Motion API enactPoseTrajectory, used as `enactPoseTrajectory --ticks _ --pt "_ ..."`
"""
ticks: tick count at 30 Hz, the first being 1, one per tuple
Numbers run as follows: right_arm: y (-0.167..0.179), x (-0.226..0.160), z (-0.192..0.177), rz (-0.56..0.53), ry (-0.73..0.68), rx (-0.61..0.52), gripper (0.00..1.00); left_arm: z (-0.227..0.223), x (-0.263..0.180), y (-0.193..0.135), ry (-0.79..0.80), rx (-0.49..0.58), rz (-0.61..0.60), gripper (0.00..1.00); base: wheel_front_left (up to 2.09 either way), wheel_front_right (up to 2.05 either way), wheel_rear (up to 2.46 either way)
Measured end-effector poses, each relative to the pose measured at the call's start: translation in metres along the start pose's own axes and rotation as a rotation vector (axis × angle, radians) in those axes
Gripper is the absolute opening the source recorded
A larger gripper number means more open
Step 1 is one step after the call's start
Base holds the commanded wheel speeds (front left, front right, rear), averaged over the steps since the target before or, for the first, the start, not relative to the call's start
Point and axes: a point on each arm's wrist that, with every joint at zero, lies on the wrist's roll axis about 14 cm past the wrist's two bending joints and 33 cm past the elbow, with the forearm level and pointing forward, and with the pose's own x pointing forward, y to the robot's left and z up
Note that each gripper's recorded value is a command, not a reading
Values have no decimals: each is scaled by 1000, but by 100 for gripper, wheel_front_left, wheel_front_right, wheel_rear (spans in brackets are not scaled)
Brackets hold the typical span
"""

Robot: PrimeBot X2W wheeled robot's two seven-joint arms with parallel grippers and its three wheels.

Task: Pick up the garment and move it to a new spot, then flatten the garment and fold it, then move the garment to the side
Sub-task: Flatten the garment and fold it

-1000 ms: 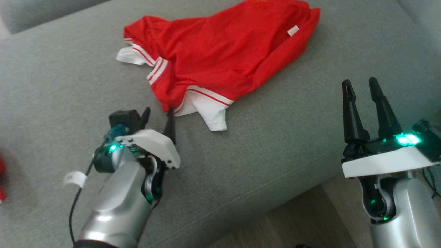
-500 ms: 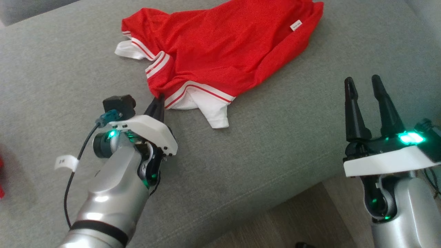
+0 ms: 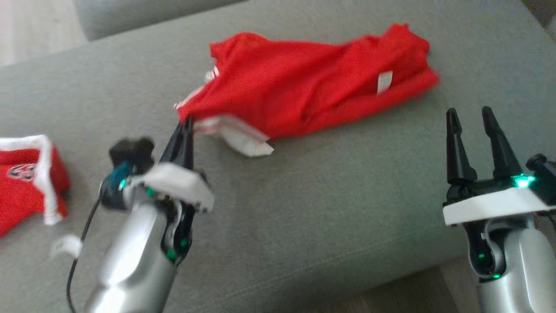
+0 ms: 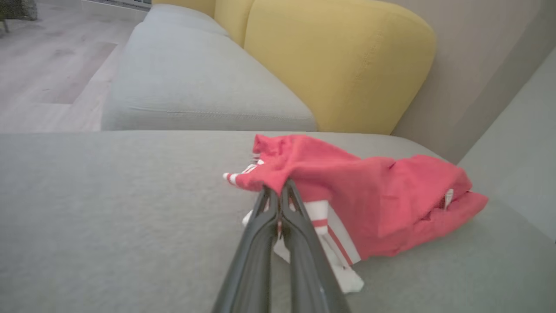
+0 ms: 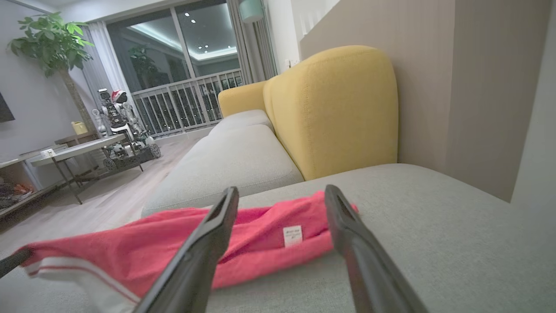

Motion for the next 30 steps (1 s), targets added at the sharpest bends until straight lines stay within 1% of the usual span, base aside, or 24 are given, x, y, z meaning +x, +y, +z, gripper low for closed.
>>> enactPoseTrajectory --ticks 3,7,10,13,15,16,19,21,24,27,30 --pt "8 2 -1 25 8 -4 100 1 -29 25 -5 10 88 0 0 0 0" --pt "24 5 0 67 3 9 100 22 -57 49 -66 29 174 0 0 0 0" --pt "34 6 -4 94 18 19 100 28 -71 58 -71 41 210 0 0 0 0" --pt "39 6 -11 109 44 17 100 13 -79 60 0 45 219 0 0 0 0" --pt "40 6 -16 109 61 16 100 -2 -81 63 57 60 239 71 0 0 0" --pt "39 6 -19 107 68 16 100 -9 -83 66 81 69 251 100 0 0 0" --pt "37 6 -24 102 85 13 100 -18 -84 70 102 88 269 100 0 0 0" --pt "37 6 -27 101 93 7 100 -16 -83 70 77 80 274 100 0 0 0" --pt "36 8 -29 98 97 8 100 2 -81 71 1 72 296 100 0 0 0" --pt "38 8 -32 101 105 11 100 24 -80 66 -82 50 290 100 0 0 0" --pt "36 2 -46 97 147 13 100 29 -88 55 -114 30 279 100 0 0 0"
